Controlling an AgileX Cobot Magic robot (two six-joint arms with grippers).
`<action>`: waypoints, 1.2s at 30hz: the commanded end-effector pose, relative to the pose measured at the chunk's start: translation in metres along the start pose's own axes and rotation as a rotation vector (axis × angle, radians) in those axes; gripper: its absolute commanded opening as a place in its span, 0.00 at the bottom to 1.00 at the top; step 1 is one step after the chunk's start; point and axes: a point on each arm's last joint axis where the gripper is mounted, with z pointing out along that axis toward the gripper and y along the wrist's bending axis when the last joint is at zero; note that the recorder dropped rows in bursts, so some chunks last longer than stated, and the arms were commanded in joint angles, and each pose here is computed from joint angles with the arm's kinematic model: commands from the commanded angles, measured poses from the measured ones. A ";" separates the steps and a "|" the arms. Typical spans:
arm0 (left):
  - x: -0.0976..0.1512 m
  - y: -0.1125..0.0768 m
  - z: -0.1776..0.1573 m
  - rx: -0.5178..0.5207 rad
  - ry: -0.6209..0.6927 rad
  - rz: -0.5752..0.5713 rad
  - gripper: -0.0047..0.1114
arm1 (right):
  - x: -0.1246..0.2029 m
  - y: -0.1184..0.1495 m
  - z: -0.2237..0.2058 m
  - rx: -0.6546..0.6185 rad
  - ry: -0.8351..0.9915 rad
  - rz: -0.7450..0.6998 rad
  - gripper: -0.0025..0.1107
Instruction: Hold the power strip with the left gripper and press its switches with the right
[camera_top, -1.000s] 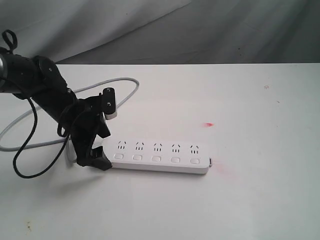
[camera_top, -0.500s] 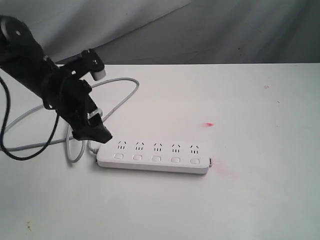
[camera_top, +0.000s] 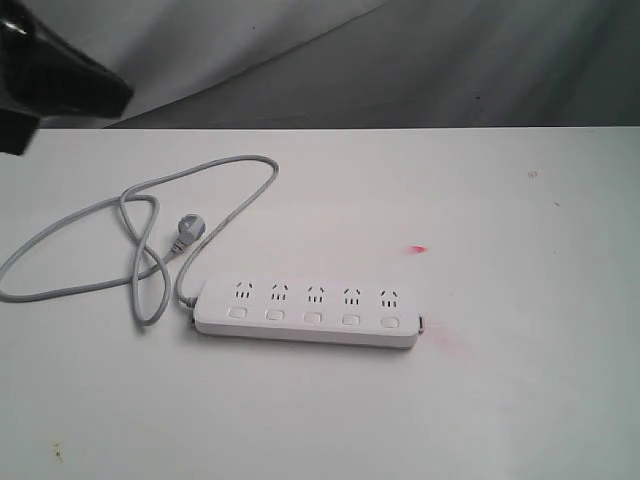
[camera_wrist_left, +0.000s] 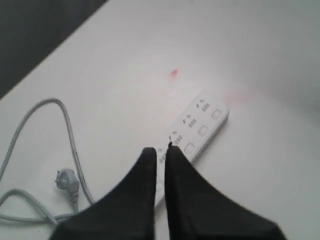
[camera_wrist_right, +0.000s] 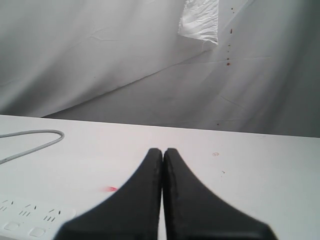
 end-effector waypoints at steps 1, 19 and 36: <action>-0.011 -0.034 -0.053 -0.003 -0.188 -0.002 0.04 | -0.001 -0.001 0.000 0.008 -0.011 -0.015 0.02; 0.087 -0.062 -0.125 -0.647 -0.142 -0.167 0.04 | -0.001 -0.001 0.000 0.008 -0.011 -0.015 0.02; 0.240 -0.077 -0.003 -0.638 -0.327 -0.365 0.04 | -0.001 -0.001 0.000 0.008 -0.011 -0.017 0.02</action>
